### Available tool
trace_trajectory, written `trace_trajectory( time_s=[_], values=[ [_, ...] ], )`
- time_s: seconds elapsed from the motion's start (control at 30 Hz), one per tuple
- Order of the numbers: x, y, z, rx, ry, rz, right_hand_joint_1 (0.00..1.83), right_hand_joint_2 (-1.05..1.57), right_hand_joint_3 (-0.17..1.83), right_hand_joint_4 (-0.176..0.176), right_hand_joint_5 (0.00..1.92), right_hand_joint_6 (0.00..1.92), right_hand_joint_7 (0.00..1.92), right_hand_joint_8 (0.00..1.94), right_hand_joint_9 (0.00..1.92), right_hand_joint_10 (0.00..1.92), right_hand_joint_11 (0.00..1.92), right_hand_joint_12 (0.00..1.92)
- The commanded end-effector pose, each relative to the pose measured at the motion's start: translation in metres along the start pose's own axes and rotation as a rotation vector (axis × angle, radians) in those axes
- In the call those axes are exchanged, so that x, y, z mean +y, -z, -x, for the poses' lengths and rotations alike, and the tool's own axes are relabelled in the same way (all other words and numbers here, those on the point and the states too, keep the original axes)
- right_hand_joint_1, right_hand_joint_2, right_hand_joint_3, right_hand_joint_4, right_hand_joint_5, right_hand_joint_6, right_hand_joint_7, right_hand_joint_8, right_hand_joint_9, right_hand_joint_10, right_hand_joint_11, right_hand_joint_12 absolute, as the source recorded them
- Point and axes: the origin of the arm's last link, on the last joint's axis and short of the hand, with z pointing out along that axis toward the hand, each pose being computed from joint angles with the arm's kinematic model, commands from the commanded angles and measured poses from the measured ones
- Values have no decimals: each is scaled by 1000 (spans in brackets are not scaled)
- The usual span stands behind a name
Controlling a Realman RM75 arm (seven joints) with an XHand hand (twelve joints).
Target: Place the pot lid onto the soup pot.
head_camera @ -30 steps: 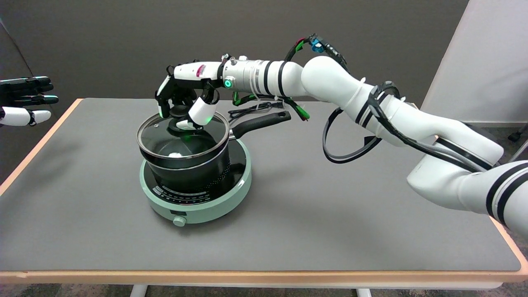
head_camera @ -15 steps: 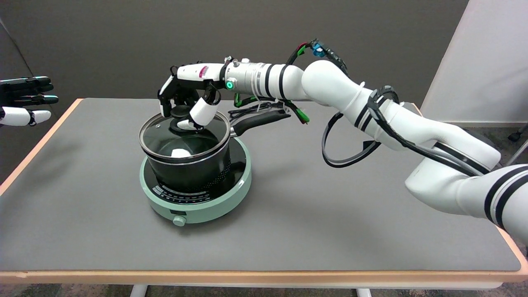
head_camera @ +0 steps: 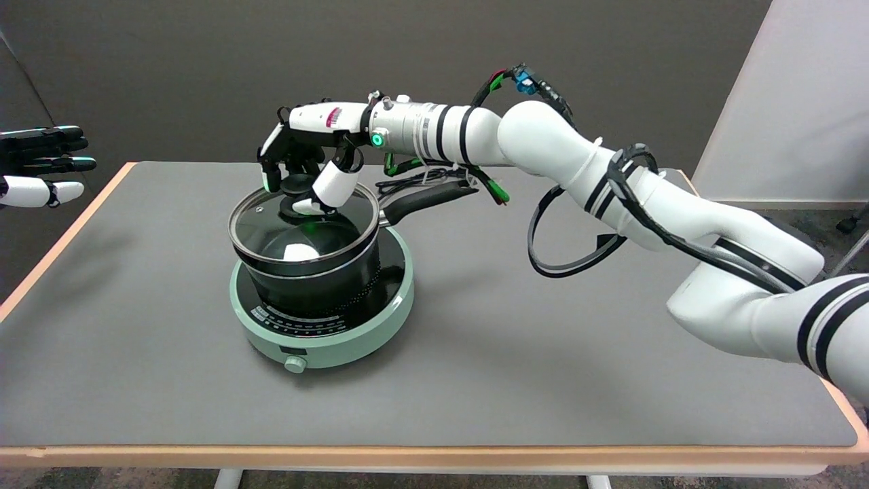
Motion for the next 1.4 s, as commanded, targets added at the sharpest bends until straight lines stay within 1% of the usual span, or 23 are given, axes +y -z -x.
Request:
trace_trajectory(
  time_s=[0.03, 0.1, 0.13, 0.4, 0.47, 0.5, 0.67, 0.77, 0.83, 1.4],
  values=[
    [-11, 7, -4, 23, 53, -24, 1038, 687, 899, 173, 755, 708, 949, 581, 815, 1289, 426, 1823],
    [-12, 8, -4, 26, 52, -27, 1038, 682, 901, 172, 755, 706, 950, 579, 818, 1289, 422, 1825],
    [-12, 8, -4, 27, 51, -29, 1049, 650, 938, 166, 751, 718, 941, 604, 829, 1270, 410, 1833],
    [-14, 9, -2, 25, 50, -34, 1051, 646, 937, 160, 748, 710, 943, 600, 837, 1262, 401, 1836],
    [-13, 9, -2, 25, 49, -33, 1039, 669, 906, 162, 753, 697, 953, 578, 831, 1278, 410, 1828],
    [-13, 9, -1, 24, 49, -33, 1044, 650, 934, 156, 749, 706, 946, 595, 837, 1267, 400, 1833],
    [-14, 8, -1, 25, 46, -34, 1043, 651, 932, 154, 748, 701, 946, 592, 837, 1267, 401, 1832],
    [-14, 8, -1, 27, 44, -34, 1042, 650, 932, 153, 748, 700, 947, 591, 837, 1267, 402, 1831],
    [-14, 7, -2, 29, 43, -32, 1038, 673, 897, 160, 754, 686, 957, 569, 832, 1279, 413, 1824],
    [-9, 7, 1, 45, 13, -19, 1037, 674, 894, 158, 754, 684, 957, 565, 832, 1279, 411, 1825]
  ],
)
